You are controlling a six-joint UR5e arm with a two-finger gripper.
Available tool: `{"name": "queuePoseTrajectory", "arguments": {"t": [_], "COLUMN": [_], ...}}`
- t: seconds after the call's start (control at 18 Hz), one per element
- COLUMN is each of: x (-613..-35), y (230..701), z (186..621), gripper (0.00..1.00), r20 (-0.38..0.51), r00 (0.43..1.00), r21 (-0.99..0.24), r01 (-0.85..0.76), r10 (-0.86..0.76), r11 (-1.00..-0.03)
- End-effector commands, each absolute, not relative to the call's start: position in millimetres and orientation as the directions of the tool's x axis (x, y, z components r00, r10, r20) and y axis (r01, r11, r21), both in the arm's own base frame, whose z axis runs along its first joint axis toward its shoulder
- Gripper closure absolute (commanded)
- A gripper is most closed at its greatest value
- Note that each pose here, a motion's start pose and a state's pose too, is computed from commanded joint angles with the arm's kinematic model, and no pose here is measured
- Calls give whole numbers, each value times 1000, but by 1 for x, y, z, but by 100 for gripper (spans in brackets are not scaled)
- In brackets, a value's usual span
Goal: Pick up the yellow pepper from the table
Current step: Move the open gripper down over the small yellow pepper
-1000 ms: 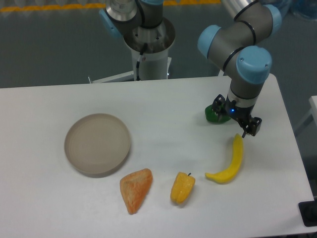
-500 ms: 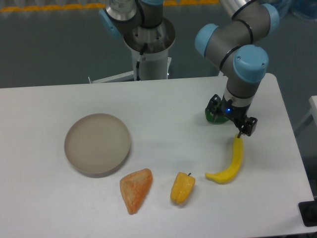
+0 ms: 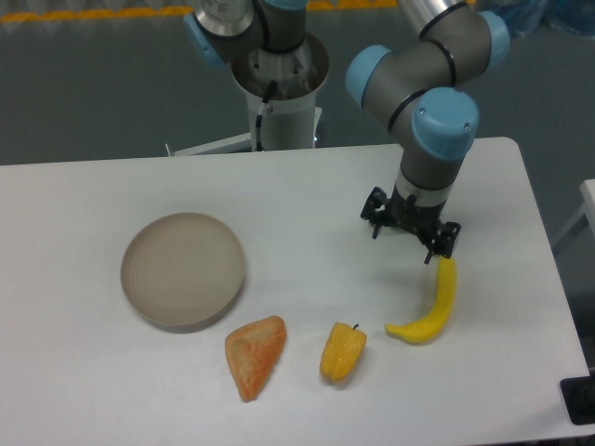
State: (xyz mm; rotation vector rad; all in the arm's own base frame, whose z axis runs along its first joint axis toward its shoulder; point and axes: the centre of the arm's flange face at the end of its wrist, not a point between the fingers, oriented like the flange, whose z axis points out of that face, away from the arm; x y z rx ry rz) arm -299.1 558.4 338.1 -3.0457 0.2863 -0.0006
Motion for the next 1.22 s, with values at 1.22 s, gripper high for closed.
{"name": "queuePoseTrajectory", "arguments": {"t": [1.22], "x": [-252], "y": [659], "z": [280], "gripper": [0], "r20": [-2], "r00": [973], "r21": [-75], "r01": [-232], "r10": [-232], "r11": [-970]}}
